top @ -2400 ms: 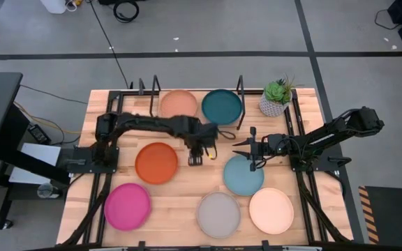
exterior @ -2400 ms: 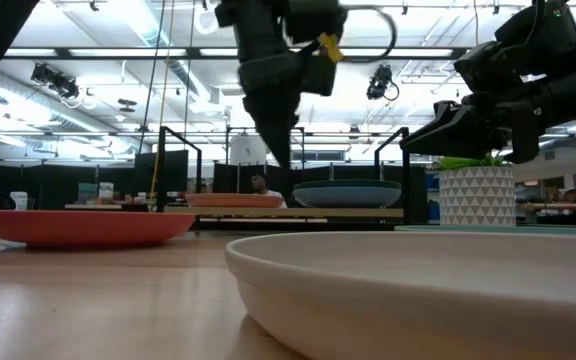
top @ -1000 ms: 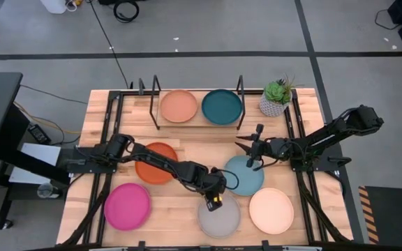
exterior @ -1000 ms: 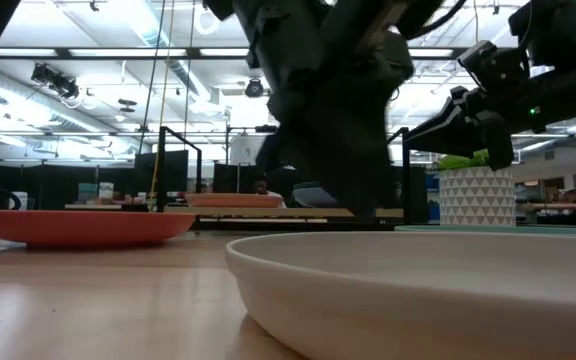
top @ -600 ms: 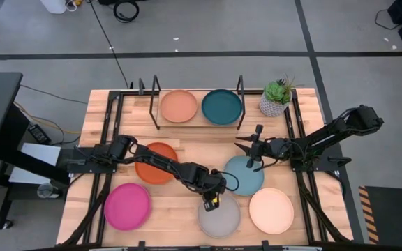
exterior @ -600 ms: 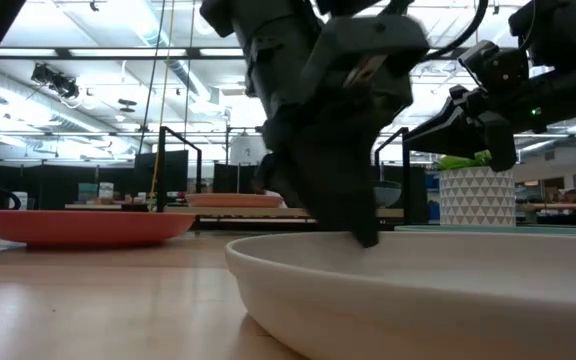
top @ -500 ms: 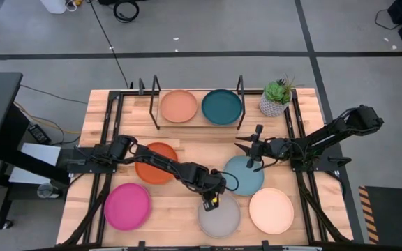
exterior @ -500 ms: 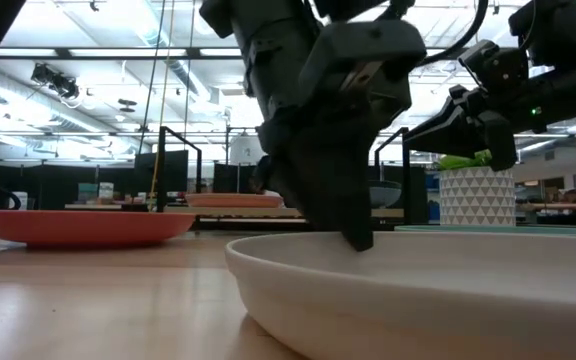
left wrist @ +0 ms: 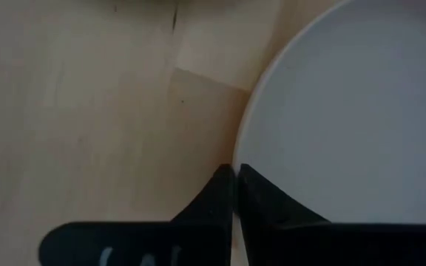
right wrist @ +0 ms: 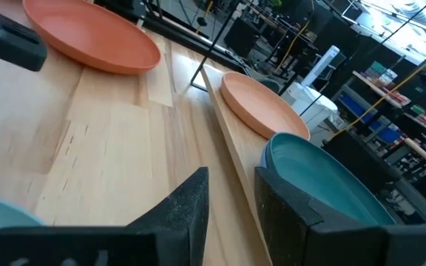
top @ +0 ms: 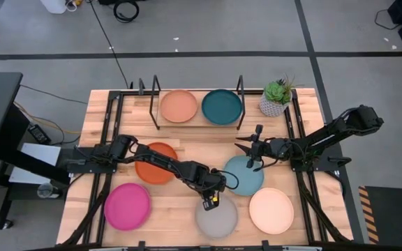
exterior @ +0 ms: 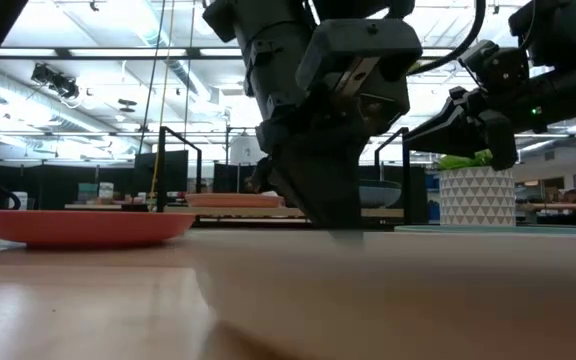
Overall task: Place and stack plates onto a shelf
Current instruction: Stack the gray plate on top of the light orange plate on the shelf
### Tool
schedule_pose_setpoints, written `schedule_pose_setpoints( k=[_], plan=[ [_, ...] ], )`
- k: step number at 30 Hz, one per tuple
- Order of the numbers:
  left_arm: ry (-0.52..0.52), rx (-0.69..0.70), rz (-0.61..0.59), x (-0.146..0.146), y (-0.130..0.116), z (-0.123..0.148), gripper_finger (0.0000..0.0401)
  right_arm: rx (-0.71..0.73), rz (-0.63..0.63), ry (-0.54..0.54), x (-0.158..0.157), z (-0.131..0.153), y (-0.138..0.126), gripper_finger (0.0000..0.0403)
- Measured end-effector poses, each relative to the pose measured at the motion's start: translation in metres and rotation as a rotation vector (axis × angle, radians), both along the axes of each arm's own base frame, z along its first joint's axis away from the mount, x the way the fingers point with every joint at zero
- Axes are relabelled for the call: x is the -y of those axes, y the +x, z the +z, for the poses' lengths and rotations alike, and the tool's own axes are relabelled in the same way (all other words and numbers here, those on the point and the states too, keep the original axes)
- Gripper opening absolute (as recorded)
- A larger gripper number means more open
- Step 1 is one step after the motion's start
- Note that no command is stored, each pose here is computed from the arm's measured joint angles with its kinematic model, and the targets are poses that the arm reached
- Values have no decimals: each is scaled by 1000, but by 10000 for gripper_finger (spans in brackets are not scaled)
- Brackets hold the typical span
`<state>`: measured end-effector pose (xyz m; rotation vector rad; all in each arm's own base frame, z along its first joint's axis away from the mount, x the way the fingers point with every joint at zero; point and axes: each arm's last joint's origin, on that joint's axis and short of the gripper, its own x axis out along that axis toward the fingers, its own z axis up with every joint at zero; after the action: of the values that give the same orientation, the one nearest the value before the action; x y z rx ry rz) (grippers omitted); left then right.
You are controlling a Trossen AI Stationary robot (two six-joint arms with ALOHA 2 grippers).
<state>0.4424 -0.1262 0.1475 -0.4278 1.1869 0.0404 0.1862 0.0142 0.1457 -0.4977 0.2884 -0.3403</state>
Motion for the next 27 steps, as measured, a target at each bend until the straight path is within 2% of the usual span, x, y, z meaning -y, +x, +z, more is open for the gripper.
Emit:
schedule_pose_setpoints(
  k=[5,8,11,18,22,27],
  plan=[
    [-79,-10,-31,-5,4,8,12,1,-1,6,0,0,0,115],
    [-74,-43,-60,-8,5,18,12,0,-1,6,0,0,0,115],
    [-13,-111,-79,-14,2,34,12,0,-1,6,0,0,0,115],
    [228,-231,-84,-40,-5,71,12,1,-1,9,0,0,0,115],
    [311,-346,-94,-63,-13,76,12,0,-2,12,0,0,0,115],
    [349,-447,-120,-97,-18,76,12,-21,-3,18,0,-3,-1,115]
  ],
)
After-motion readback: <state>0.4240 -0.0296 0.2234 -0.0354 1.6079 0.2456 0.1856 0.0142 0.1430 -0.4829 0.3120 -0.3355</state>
